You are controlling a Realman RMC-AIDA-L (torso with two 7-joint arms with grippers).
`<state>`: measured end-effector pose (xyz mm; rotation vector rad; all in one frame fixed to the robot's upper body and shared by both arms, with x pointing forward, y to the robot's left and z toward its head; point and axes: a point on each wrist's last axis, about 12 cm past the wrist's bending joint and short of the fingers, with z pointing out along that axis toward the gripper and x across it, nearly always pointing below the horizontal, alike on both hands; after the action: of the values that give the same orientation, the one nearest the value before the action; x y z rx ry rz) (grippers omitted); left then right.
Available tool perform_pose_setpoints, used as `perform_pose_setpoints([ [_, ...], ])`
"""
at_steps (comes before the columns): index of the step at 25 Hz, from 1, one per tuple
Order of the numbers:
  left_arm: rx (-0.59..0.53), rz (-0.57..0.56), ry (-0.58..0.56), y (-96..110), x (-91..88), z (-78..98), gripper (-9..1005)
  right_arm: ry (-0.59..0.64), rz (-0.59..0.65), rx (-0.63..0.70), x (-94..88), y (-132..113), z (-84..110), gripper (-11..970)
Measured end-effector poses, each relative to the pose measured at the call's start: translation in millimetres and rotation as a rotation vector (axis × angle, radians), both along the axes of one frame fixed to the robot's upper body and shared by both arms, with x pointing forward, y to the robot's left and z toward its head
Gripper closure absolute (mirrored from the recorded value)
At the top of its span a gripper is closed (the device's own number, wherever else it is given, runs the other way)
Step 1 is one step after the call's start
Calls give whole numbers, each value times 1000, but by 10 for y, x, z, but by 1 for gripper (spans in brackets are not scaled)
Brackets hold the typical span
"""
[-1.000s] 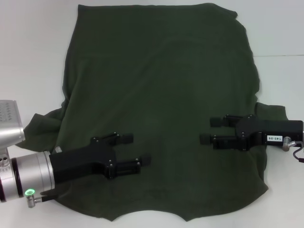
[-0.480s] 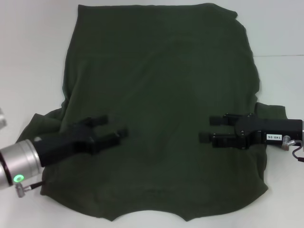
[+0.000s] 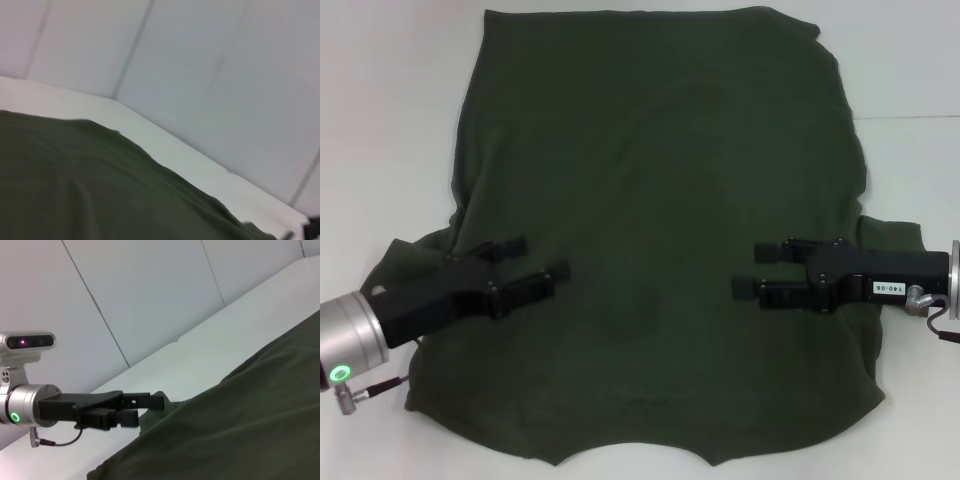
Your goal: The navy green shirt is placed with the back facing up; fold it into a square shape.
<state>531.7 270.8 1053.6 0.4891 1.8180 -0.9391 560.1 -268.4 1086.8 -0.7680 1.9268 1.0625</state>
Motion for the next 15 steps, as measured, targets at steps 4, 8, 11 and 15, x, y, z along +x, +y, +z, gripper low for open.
perform_pose_setpoints([
  [4, 17, -30, 1, -62, 13, 0, 110, 1, 2, 3, -3, 13, -3, 78],
  [8, 15, 14, 4, -6, 10, -15, 111, 1, 3, 4, -4, 15, -3, 78],
  [11, 12, 66, 12, 89, -2, -34, 111, 2, 4, 5, -6, 20, -4, 78],
  [15, 17, 120, 17, 220, -41, -49, 111, 3, 7, 8, -11, 28, -6, 78],
])
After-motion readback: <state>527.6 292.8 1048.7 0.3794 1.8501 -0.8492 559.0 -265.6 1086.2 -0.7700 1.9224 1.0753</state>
